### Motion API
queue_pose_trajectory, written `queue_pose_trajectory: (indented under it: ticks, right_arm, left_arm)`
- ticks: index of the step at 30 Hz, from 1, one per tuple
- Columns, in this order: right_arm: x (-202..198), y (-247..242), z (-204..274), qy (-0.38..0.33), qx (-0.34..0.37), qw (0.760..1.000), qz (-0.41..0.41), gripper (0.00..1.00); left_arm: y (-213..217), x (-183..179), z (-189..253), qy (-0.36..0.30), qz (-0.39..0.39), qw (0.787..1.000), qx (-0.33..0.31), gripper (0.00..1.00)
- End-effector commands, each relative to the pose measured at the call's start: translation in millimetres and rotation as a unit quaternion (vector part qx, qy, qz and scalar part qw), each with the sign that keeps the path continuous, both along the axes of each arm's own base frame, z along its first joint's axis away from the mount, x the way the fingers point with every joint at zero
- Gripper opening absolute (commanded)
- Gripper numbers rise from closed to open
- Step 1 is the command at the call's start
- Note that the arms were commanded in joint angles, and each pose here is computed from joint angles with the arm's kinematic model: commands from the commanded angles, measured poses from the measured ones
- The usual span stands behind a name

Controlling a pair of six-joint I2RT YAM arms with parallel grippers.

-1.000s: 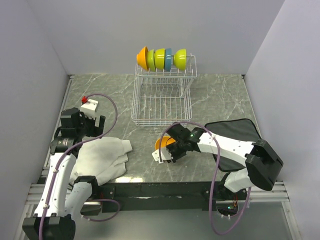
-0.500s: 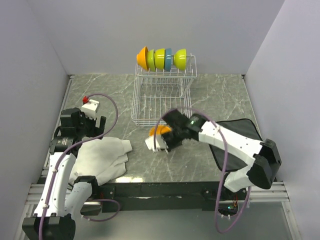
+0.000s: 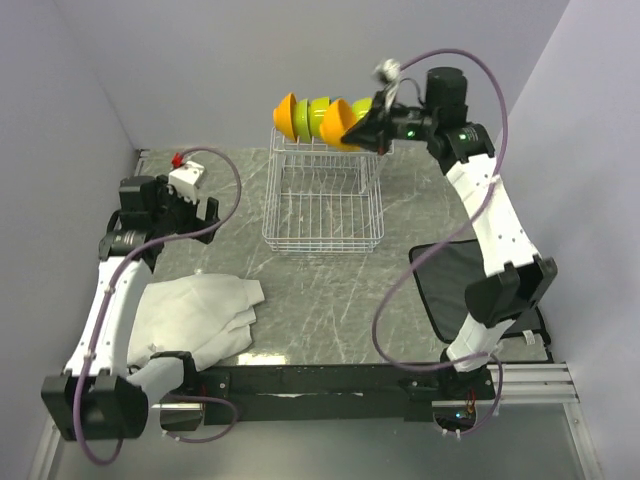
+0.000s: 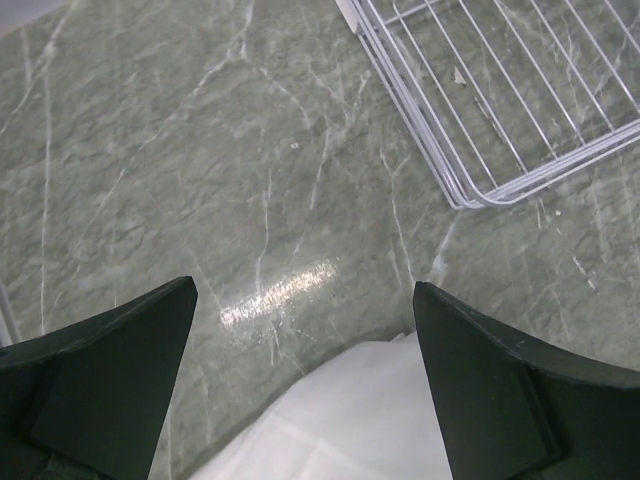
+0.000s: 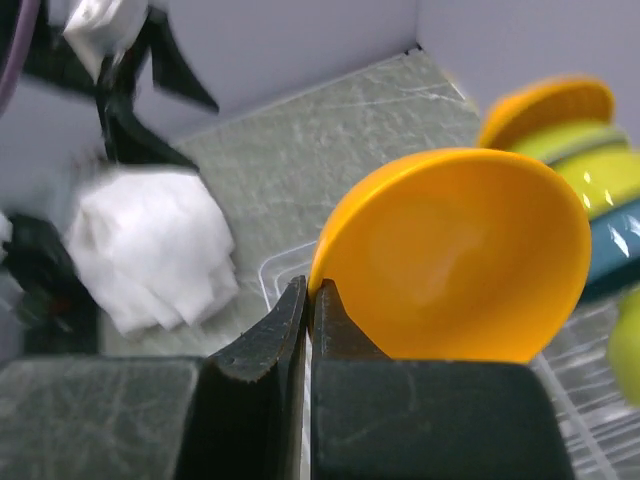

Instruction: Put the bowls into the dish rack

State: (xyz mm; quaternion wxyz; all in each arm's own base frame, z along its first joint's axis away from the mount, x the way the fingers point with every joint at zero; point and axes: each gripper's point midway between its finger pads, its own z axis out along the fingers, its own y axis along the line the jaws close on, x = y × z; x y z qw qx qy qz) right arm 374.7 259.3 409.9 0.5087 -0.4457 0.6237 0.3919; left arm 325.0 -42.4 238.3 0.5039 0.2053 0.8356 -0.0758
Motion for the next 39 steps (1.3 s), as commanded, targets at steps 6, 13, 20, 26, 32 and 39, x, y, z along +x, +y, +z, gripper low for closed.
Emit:
queue_pose_trajectory:
  ticks: [6,13,20,26,32,39]
  right_arm:
    - [42,-66,55,0.138,0.215,0.966,0.051,0.0]
    - [68,-100,57,0.111,0.244,0.963,0.026,0.0]
    - [102,-130,40,0.146,0.282,0.948,-0.023,0.0]
    - [124,-139,23,0.182,0.312,0.931,-0.046,0.0]
    - [141,-141,14,0.204,0.327,0.921,-0.058,0.0]
    - [161,-145,-7,0.232,0.339,0.909,-0.072,0.0]
  left_arm:
    - [0,38,2,-0.01,-0.061,0.997,0.053,0.97]
    - [14,50,-18,0.04,-0.056,0.993,0.093,0.97]
    - [22,54,-38,0.086,-0.061,0.987,0.12,0.97]
    - [33,46,-45,0.125,-0.059,0.979,0.149,0.97]
    - [36,38,-44,0.13,-0.049,0.978,0.153,0.97]
    - [40,31,-51,0.145,-0.045,0.975,0.163,0.97]
